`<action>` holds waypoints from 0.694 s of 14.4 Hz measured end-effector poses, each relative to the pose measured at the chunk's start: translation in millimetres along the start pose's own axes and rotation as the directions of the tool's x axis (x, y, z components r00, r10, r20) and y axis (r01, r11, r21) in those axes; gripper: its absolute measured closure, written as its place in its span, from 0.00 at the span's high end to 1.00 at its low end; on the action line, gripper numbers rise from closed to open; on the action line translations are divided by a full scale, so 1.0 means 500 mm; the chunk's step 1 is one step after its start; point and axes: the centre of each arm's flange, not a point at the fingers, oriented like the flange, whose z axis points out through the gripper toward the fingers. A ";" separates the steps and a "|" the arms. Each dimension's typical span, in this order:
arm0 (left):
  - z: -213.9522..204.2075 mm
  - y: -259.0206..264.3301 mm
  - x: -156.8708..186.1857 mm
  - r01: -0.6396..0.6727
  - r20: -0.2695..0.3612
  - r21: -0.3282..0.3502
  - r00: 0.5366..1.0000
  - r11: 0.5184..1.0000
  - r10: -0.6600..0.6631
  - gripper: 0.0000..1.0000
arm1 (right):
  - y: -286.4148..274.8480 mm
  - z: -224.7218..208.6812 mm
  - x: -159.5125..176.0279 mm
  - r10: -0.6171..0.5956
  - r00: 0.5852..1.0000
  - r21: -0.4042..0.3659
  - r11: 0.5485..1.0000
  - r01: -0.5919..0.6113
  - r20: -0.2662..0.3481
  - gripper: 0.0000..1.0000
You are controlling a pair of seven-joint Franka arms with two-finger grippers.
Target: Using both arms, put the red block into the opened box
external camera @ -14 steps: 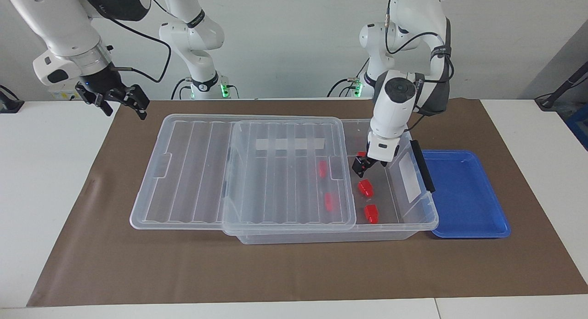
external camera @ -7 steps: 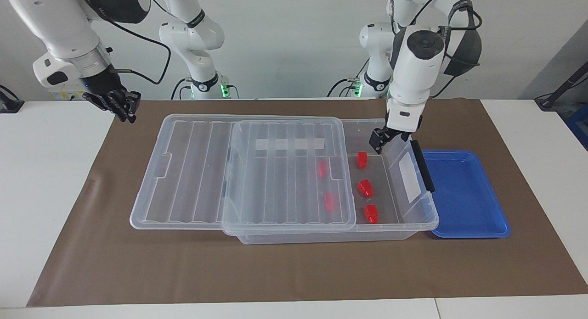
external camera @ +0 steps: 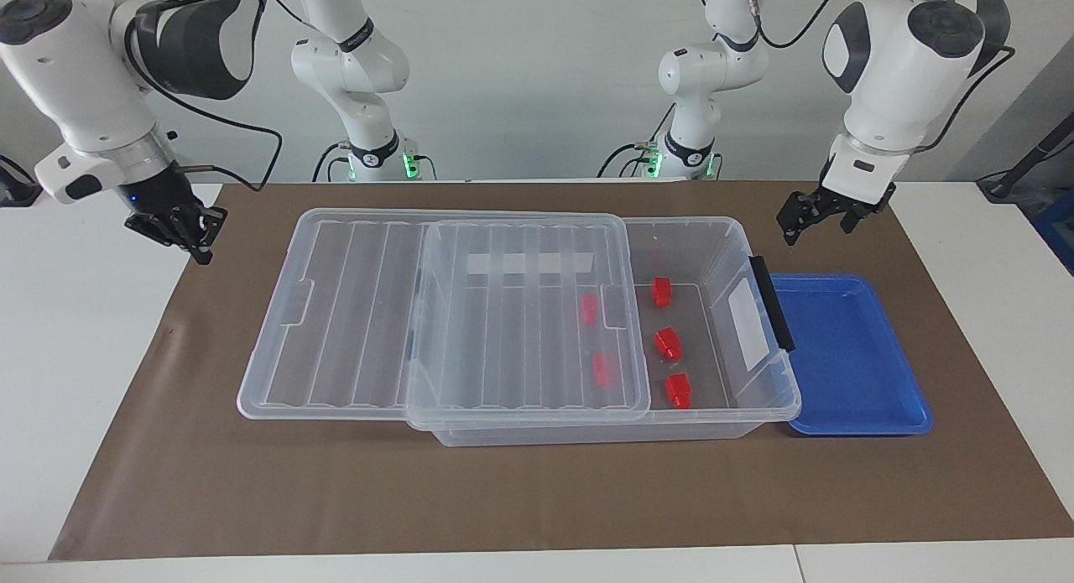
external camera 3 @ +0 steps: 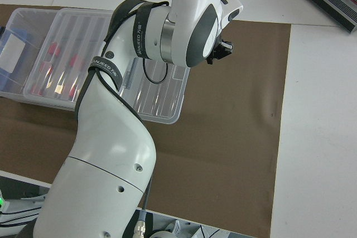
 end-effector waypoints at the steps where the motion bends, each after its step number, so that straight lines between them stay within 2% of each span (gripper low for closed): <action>1: 0.001 -0.005 0.000 -0.012 0.002 0.000 1.000 1.000 0.012 1.00 | -0.001 0.024 0.012 -0.014 1.000 -0.003 1.000 0.014 -0.012 0.01; 6: 0.004 -0.033 0.002 -0.051 0.006 0.000 0.999 0.999 0.051 1.00 | -0.027 0.154 0.075 -0.022 0.998 0.067 0.997 0.026 -0.059 0.01; 10: 0.002 -0.042 0.002 -0.074 0.005 0.000 0.997 0.997 0.074 1.00 | -0.072 0.183 0.092 -0.056 0.997 0.072 0.996 0.060 -0.061 0.01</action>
